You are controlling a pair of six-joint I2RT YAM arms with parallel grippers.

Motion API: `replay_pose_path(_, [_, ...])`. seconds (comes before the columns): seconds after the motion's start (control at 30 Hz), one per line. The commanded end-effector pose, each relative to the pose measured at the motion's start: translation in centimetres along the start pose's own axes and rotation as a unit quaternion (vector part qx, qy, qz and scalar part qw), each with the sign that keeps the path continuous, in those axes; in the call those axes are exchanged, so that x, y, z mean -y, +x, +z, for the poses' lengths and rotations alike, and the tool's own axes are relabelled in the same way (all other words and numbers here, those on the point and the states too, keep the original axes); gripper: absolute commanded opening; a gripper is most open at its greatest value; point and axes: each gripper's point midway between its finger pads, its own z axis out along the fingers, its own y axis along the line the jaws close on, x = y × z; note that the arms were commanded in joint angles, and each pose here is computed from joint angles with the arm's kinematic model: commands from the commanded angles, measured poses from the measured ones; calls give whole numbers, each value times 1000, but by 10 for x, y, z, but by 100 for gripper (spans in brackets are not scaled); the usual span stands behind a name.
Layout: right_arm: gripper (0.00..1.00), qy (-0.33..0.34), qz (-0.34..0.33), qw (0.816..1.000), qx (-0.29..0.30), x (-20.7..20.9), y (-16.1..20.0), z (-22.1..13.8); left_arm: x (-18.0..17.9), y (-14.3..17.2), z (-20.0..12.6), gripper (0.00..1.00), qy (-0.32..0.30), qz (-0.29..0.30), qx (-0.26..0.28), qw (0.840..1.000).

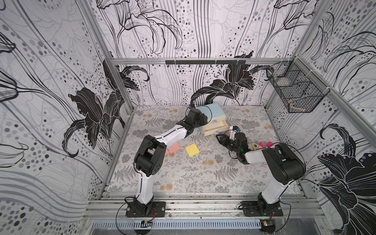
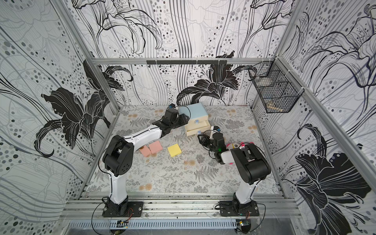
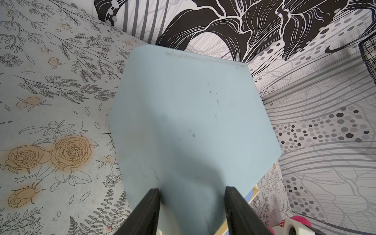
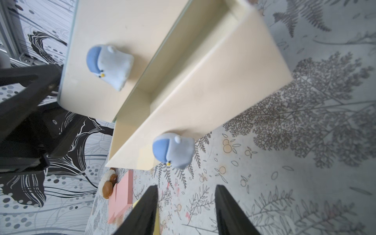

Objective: Please put the sticky notes in the drawer by color
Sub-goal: Open the drawer in the storage box.

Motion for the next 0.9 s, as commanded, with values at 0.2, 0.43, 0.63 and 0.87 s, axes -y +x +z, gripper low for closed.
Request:
replay_pose_path(0.2, [55, -28, -16, 999, 17, -24, -25, 21, -17, 25, 1, 56, -21, 12, -43, 999])
replay_pose_path(0.43, [56, -19, -14, 1000, 5, -17, -20, 30, -16, 25, 1, 56, -20, 13, -43, 999])
replay_pose_path(0.63, [56, -10, -13, 1000, -2, -10, -16, 32, -17, 25, 3, 56, -19, 14, -44, 999])
replay_pose_path(0.87, [56, 6, -19, 1000, -14, -2, -10, 35, -15, 24, 4, 56, -16, 12, -44, 999])
